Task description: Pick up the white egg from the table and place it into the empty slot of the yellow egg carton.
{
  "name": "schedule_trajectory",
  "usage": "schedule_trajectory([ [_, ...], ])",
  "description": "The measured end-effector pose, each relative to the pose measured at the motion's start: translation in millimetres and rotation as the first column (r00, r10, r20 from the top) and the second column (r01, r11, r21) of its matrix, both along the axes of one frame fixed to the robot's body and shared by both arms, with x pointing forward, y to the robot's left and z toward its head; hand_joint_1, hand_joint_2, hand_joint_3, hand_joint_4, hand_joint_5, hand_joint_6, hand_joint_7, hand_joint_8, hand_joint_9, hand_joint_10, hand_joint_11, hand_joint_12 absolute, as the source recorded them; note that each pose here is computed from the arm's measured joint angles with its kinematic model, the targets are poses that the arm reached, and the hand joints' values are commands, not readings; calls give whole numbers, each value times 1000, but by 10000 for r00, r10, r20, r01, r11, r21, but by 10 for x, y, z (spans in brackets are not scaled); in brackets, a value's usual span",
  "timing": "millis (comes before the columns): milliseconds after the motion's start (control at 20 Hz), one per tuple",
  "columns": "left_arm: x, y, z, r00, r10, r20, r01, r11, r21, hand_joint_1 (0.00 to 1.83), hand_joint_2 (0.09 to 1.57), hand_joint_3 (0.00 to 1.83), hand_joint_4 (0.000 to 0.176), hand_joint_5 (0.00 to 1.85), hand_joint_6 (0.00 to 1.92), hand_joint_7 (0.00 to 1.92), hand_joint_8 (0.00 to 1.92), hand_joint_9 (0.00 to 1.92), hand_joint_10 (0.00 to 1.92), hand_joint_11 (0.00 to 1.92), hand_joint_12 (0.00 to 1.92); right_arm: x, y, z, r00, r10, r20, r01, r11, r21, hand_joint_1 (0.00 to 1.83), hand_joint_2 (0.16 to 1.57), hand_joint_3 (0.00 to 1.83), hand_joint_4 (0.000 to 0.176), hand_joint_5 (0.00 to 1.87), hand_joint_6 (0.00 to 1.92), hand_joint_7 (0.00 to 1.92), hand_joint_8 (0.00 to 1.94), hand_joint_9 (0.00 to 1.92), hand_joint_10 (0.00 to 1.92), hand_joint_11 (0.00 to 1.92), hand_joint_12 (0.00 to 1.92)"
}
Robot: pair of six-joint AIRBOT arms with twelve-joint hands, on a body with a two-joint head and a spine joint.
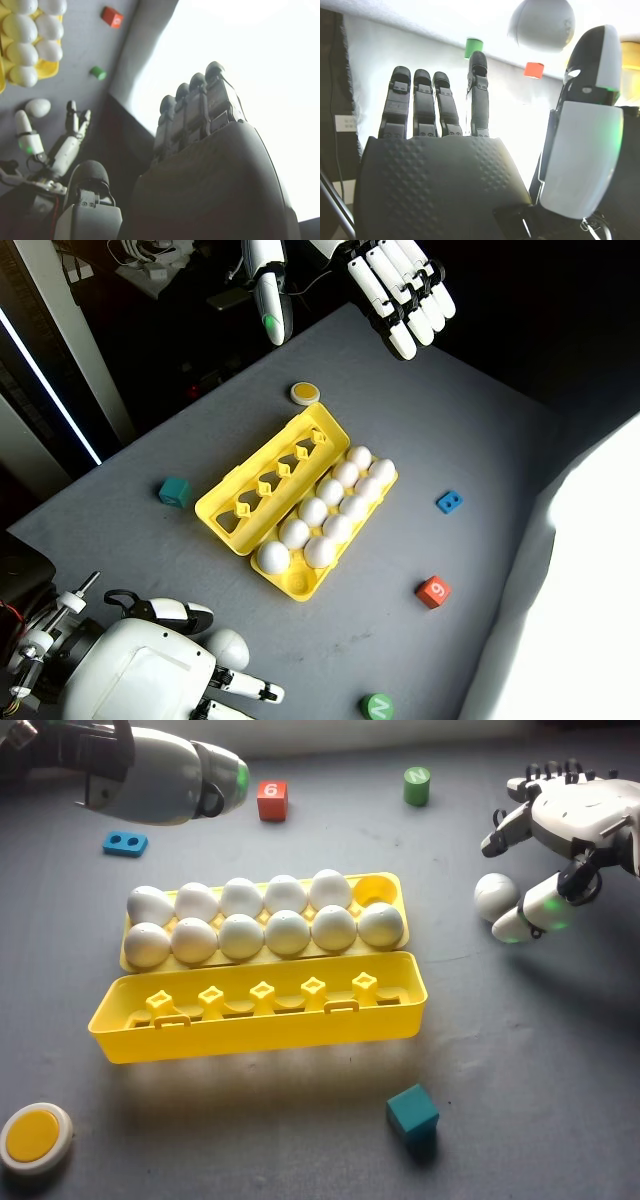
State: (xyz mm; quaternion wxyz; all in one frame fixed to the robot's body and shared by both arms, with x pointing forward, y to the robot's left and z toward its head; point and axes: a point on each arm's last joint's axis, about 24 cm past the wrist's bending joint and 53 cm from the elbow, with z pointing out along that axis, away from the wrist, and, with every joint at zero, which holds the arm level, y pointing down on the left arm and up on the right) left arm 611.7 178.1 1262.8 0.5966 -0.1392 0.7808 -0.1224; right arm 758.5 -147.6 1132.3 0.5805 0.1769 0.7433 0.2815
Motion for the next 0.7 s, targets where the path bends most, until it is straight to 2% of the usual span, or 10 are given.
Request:
schedule_trajectory([
  [50,0,-1,0,10000,-4,1,4,10000,-1,0,1169,0,0,93,6,61,6,20,6,0,0,1,1,3,10000,0,9,0,10000,6,889,772,1,140,698,1,0,0,0,0,0,243],
  [100,0,-1,0,10000,-4,1,4,10000,-1,0,1168,0,0,92,5,63,6,24,7,0,0,-5,12,4,10000,29,12,-29,10000,5,908,758,0,137,738,6,0,0,0,0,0,159],
  [200,0,0,0,10000,0,0,0,10000,0,0,1166,0,0,93,5,70,8,32,9,2,1,-21,43,-8,9999,112,-46,-112,9999,37,905,755,0,161,747,7,0,0,0,0,0,143],
  [250,0,0,0,10000,0,0,0,10000,0,0,1170,0,0,89,3,68,7,32,9,6,3,-25,53,-14,9999,153,-74,-153,9999,48,899,765,0,166,780,7,0,0,0,0,0,187],
  [300,0,0,0,10000,0,0,0,10000,0,0,1179,4,0,82,0,64,4,26,6,1,1,-27,59,-18,9998,180,-96,-179,9998,60,908,773,3,148,806,14,0,0,0,0,0,192],
  [350,0,0,0,10000,0,0,0,10000,0,0,1183,5,0,76,0,65,4,27,6,0,0,-28,61,-21,9998,186,-113,-185,9998,85,906,772,1,148,820,7,0,0,0,0,0,155],
  [400,0,1,0,10000,4,-1,-4,10000,1,0,1185,6,0,87,4,76,9,38,10,11,5,-29,63,-22,9997,184,-128,-182,9997,133,914,776,2,170,826,6,0,0,0,0,0,147],
  [550,0,-1,0,10000,-4,1,4,10000,-1,0,1183,4,0,84,2,60,1,25,3,3,1,-28,61,-21,9998,175,-128,-173,9997,151,977,770,0,159,883,24,0,0,0,0,0,142],
  [650,0,0,1,10000,0,3,0,10000,2,0,1170,0,0,87,11,76,13,37,13,12,6,-27,60,-19,9998,164,-122,-162,9997,166,1008,790,3,156,1101,20,0,0,0,0,0,191],
  [700,0,0,1,10000,0,3,0,10000,2,0,1168,0,0,87,10,76,12,37,12,9,5,-27,59,-18,9998,161,-120,-159,9997,166,1016,806,4,145,1131,13,0,0,0,0,0,154],
])
